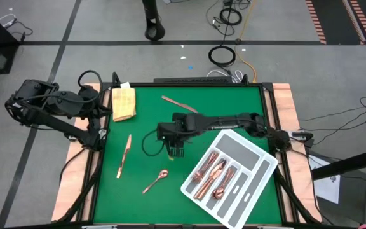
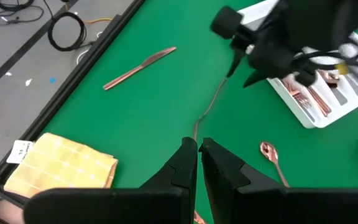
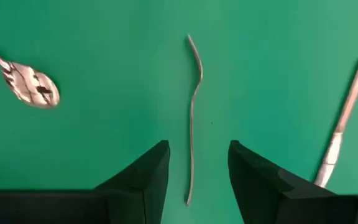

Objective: Sort silverware
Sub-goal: Put the bronze fork into the silverware tray, then put the bronze knife into the silverware tray

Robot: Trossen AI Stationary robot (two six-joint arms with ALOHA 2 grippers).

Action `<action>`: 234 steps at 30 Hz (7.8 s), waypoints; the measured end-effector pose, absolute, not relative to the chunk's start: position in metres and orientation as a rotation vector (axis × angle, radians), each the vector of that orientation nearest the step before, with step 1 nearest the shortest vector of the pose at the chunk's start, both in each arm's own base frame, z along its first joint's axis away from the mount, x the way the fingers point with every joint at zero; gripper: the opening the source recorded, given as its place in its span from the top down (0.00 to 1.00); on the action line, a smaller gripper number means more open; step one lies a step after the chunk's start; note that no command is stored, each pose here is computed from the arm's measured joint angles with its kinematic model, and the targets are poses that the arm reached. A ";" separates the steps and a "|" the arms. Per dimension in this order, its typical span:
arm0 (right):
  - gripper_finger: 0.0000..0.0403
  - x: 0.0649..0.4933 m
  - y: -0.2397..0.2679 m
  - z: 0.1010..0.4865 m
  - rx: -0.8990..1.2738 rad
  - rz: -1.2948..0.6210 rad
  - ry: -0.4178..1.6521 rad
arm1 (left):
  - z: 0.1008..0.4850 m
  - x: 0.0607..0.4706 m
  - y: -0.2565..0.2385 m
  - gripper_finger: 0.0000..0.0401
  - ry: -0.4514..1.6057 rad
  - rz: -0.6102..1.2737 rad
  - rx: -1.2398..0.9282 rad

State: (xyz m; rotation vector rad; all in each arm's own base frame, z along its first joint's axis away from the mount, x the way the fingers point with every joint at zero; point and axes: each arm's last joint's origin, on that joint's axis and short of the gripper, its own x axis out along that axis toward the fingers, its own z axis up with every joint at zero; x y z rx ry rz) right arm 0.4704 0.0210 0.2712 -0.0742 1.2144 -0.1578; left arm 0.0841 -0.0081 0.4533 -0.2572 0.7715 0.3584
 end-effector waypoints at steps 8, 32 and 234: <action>0.62 0.491 0.002 0.210 -0.073 -0.084 1.317 | 0.454 0.083 -0.008 0.92 0.768 0.357 -0.258; 0.99 0.505 -0.018 0.142 0.284 -0.244 1.413 | 0.454 0.078 -0.007 0.92 0.758 0.347 -0.226; 0.65 0.278 0.112 0.462 -0.133 0.178 0.987 | 0.122 0.169 -0.069 0.53 1.472 1.043 -0.868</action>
